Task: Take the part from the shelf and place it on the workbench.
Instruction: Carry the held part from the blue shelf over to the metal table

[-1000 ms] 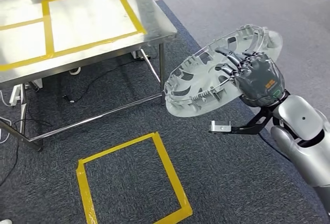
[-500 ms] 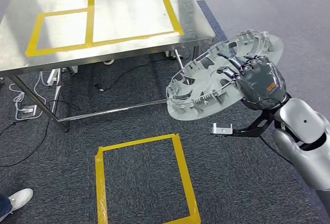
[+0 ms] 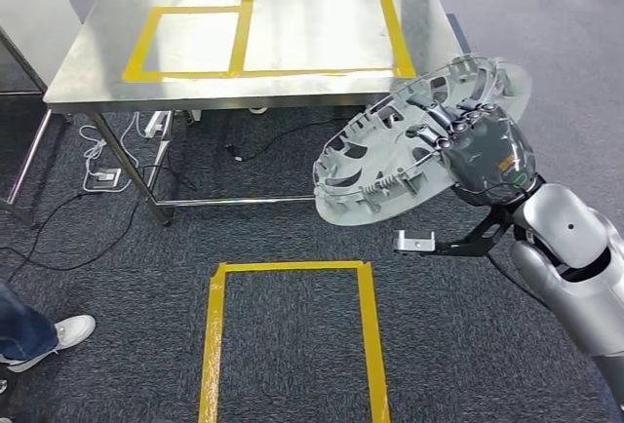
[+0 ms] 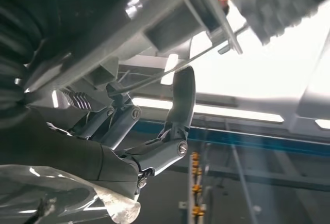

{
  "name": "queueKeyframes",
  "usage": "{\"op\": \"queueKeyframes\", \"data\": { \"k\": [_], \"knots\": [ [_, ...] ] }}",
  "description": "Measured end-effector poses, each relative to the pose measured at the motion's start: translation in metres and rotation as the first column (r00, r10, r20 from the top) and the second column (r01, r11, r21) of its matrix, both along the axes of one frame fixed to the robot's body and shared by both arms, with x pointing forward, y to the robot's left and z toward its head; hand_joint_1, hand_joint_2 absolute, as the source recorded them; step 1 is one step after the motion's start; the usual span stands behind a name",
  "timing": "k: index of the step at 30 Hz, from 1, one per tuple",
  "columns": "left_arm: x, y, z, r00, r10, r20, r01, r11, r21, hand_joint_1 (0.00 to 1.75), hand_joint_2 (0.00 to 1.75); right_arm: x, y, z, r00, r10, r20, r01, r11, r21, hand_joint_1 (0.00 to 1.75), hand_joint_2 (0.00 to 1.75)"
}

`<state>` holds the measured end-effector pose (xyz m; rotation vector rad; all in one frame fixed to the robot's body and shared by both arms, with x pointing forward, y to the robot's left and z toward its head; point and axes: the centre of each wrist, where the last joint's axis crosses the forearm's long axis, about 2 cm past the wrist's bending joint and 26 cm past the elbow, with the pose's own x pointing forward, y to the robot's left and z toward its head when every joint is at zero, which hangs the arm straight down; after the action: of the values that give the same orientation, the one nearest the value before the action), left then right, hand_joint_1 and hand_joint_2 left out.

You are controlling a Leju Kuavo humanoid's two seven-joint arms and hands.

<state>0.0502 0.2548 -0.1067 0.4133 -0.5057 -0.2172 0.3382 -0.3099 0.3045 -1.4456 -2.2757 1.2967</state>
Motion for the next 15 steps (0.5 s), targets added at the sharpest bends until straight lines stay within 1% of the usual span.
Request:
{"op": "queueKeyframes", "data": {
  "k": [8,15],
  "knots": [
    [0.0009,-0.0016,-0.0007,0.998,-0.045,0.039,0.049,0.993,-0.105,0.0,1.75,-0.0035,-0.0028,-0.0086,1.0,-0.014,-0.007,0.014,1.0,0.001,1.75,1.75],
    [-0.001,0.0032,-0.0014,0.996,-0.063,0.064,0.07,0.991,-0.11,0.0,1.75,-0.0044,-0.0057,-0.0032,0.999,-0.028,0.039,0.028,1.0,0.012,1.75,1.75]
  ]
}}
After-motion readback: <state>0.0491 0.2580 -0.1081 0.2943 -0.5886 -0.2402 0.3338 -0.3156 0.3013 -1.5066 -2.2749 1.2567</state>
